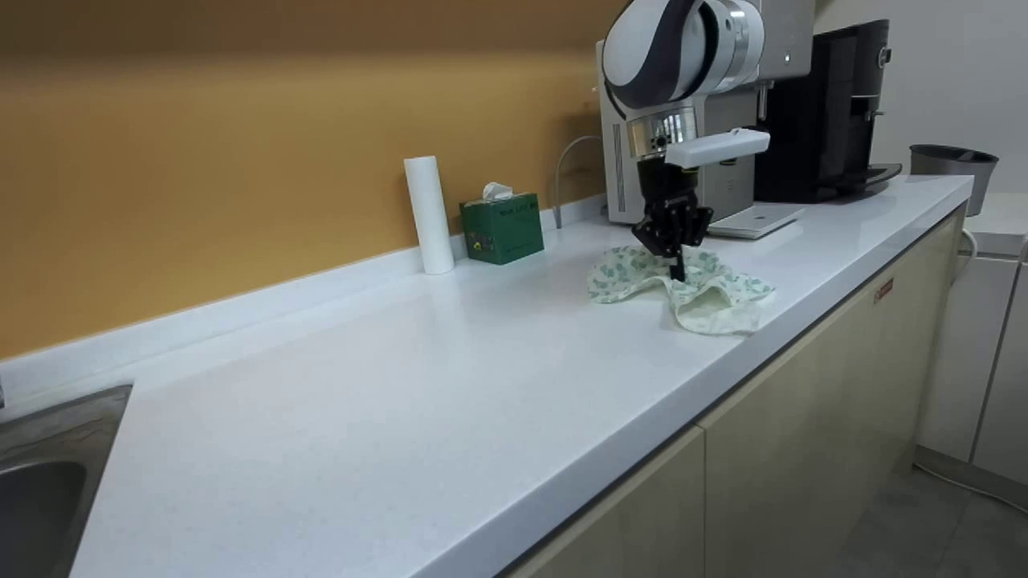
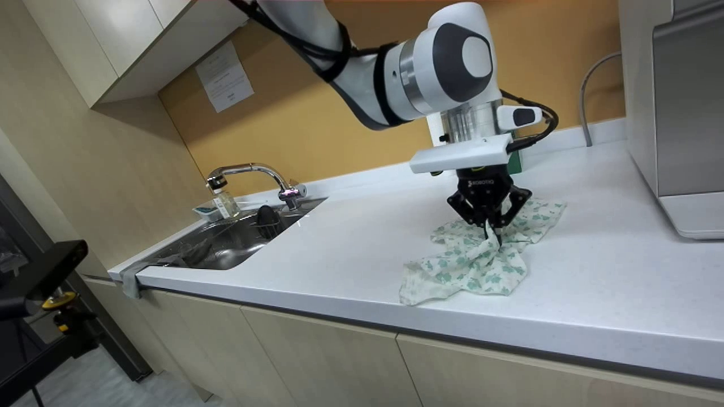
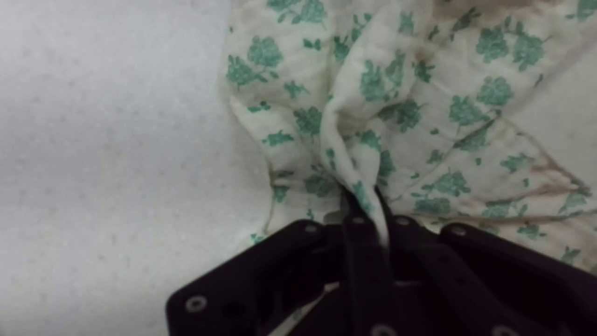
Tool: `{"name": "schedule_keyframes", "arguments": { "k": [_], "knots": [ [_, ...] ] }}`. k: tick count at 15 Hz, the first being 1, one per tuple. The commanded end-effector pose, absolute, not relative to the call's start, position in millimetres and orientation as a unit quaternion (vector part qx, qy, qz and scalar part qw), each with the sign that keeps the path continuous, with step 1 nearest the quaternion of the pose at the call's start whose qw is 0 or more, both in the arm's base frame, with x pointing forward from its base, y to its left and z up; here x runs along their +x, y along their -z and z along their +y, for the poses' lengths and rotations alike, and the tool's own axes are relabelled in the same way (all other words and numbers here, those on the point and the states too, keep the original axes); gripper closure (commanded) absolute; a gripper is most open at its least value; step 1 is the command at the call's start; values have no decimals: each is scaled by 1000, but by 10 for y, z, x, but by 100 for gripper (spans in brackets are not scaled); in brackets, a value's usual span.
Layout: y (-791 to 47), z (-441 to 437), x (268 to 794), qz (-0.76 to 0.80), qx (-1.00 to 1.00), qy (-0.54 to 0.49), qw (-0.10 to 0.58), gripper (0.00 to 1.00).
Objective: Use the towel to wipe the counter
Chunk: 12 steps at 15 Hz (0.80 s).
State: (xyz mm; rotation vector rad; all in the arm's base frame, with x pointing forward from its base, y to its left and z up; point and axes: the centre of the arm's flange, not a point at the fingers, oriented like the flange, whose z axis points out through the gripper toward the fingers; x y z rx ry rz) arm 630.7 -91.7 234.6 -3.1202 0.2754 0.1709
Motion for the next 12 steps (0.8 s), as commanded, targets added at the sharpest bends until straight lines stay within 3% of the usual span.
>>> {"name": "schedule_keyframes", "arguments": {
  "k": [1,3,4,6,12],
  "knots": [
    [-2160,-975,6605,91,-995,-41,0,99],
    [-2164,-951,6616,89,-995,-47,8,99],
    [-2180,-933,6613,89,-995,-49,12,71],
    [-2283,-887,6599,82,-996,-44,4,66],
    [-2696,-671,6562,64,-998,-1,-13,24]
  ]
}}
